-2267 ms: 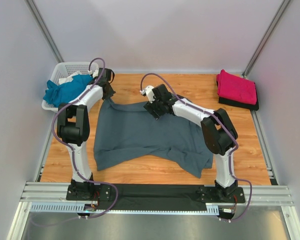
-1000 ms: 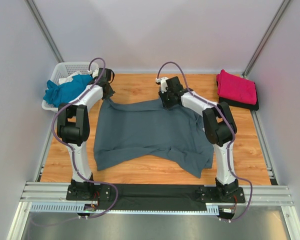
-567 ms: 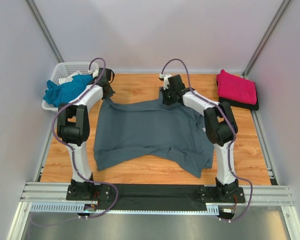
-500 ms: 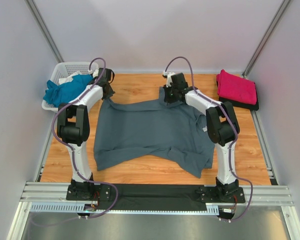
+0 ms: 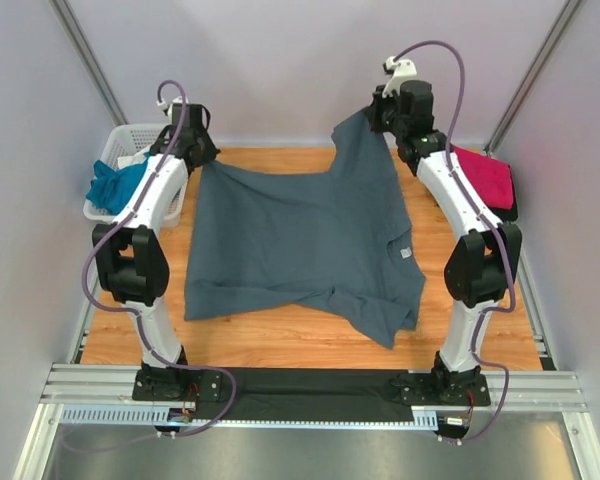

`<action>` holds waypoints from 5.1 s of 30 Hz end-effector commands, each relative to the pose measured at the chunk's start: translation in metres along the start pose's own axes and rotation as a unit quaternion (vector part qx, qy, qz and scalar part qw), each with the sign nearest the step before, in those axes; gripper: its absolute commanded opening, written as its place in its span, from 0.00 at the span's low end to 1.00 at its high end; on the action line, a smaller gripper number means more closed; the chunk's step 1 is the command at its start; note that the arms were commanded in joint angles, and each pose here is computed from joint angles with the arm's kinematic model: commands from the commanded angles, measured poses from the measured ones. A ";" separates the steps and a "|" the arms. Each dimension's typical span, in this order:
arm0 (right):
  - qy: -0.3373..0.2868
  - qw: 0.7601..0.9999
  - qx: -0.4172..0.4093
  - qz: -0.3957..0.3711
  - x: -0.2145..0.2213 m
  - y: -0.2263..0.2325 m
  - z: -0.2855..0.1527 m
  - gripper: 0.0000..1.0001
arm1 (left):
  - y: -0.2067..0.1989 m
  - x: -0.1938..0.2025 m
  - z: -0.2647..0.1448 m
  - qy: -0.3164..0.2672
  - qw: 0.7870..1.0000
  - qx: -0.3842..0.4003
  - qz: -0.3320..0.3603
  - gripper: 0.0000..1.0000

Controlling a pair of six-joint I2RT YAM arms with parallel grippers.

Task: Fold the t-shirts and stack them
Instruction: Flatten the tshirt out

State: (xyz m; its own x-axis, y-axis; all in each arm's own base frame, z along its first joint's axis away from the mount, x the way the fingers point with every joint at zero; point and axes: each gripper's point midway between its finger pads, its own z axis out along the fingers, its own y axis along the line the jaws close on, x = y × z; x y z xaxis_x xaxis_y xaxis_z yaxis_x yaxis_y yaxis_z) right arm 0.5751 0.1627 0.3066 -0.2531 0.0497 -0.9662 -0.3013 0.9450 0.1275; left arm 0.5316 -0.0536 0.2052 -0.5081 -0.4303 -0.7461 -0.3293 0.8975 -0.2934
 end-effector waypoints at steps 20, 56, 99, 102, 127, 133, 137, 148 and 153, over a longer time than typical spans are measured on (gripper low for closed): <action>-0.249 0.965 0.064 -0.057 -0.206 -0.035 -0.193 0.01 | 0.024 -0.098 -0.148 -0.113 0.991 -0.006 -0.077 0.00; 0.085 0.994 0.034 0.065 0.128 -0.045 -0.145 0.01 | 0.102 0.181 -0.048 0.186 0.950 -0.148 -0.201 0.02; 0.121 0.990 0.028 0.069 0.152 -0.045 -0.141 0.00 | 0.097 0.154 -0.019 0.151 0.965 -0.160 -0.144 0.59; 0.120 0.990 0.027 0.071 0.151 -0.045 -0.139 0.00 | 0.098 0.155 -0.018 0.149 0.965 -0.160 -0.144 0.56; -0.040 0.999 0.017 0.015 0.008 -0.025 -0.193 0.00 | 0.070 0.046 -0.079 0.017 0.986 -0.098 -0.131 0.00; -0.159 0.986 0.010 -0.053 -0.091 -0.009 -0.245 0.01 | 0.055 -0.024 -0.139 -0.073 0.991 -0.071 -0.090 0.00; -0.228 0.969 0.025 -0.089 -0.139 -0.002 -0.285 0.00 | 0.061 -0.056 -0.184 -0.127 0.985 -0.081 -0.079 0.00; -0.327 0.933 0.075 -0.133 -0.189 0.009 -0.391 0.00 | 0.082 -0.087 -0.281 -0.227 0.962 -0.062 -0.139 0.00; -0.341 0.922 0.103 -0.155 -0.211 0.007 -0.415 0.00 | 0.051 -0.128 -0.302 -0.253 0.960 -0.008 -0.121 0.00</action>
State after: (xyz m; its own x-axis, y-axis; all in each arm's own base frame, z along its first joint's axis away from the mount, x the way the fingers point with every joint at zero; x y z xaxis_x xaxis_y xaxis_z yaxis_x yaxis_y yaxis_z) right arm 0.2628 0.0424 0.5681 0.4027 -0.0462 -0.9142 -0.1700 0.9776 -0.1243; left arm 0.3330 0.0177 0.4269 -0.0160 -0.5581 -0.8296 -0.4565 0.7423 -0.4905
